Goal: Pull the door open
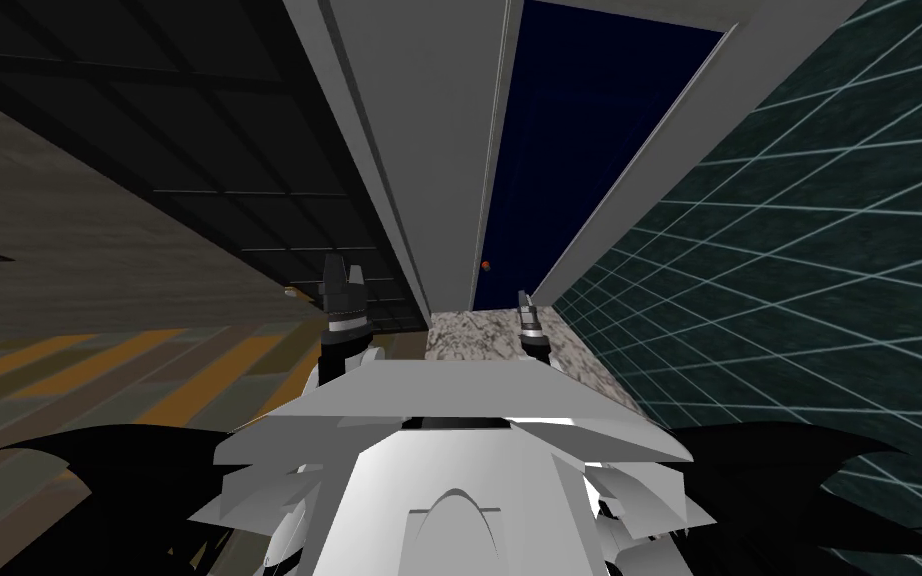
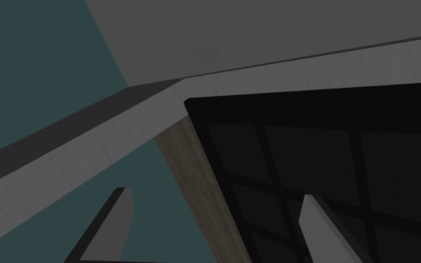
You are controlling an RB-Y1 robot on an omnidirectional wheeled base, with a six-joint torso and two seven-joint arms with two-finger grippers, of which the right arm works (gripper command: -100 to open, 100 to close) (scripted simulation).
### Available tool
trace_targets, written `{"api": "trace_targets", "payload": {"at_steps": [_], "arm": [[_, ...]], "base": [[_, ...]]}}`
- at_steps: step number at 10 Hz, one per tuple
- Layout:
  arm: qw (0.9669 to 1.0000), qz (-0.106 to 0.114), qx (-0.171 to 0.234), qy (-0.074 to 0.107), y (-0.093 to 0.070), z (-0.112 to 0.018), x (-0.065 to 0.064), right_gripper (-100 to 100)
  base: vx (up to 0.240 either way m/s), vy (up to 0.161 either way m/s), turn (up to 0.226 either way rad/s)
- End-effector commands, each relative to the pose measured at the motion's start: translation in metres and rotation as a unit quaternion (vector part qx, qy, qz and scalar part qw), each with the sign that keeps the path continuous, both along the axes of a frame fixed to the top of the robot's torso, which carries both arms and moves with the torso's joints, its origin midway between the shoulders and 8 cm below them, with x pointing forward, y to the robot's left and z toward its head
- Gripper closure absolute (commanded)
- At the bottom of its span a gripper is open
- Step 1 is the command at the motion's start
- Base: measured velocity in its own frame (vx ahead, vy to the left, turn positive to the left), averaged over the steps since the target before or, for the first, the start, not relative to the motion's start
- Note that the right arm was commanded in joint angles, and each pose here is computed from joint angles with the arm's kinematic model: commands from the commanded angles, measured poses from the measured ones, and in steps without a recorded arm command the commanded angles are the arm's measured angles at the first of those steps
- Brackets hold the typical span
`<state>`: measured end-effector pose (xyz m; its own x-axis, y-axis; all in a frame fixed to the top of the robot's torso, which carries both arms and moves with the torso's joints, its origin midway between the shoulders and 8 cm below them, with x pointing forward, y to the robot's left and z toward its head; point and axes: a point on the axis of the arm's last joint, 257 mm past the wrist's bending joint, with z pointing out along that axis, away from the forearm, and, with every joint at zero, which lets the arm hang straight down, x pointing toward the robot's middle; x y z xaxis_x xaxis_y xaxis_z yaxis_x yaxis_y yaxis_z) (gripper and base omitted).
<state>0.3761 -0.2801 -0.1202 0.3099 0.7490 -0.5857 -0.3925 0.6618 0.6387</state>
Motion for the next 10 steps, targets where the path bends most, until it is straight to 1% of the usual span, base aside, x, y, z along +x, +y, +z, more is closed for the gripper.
{"api": "trace_targets", "payload": {"at_steps": [1, 3, 4, 6, 7, 10], "arm": [[0.9993, -0.012, -0.031, 0.014, -0.003, -0.016, 0.001, -100], [0.9981, -0.02, -0.053, 0.024, -0.005, -0.028, 0.001, -100], [0.9962, -0.028, -0.075, 0.034, -0.007, -0.04, 0.001, -100], [0.9937, -0.036, -0.097, 0.044, -0.009, -0.053, 0.0, -100], [0.9906, -0.042, -0.118, 0.054, -0.011, -0.065, -0.001, -100], [0.985, -0.051, -0.149, 0.069, -0.013, -0.084, -0.002, -100]], "base": [[0.153, -0.023, -0.013], [0.14, -0.007, -0.01], [0.139, 0.013, -0.016], [0.123, 0.001, -0.01], [0.146, 0.01, -0.011], [0.12, -0.018, -0.01]]}}
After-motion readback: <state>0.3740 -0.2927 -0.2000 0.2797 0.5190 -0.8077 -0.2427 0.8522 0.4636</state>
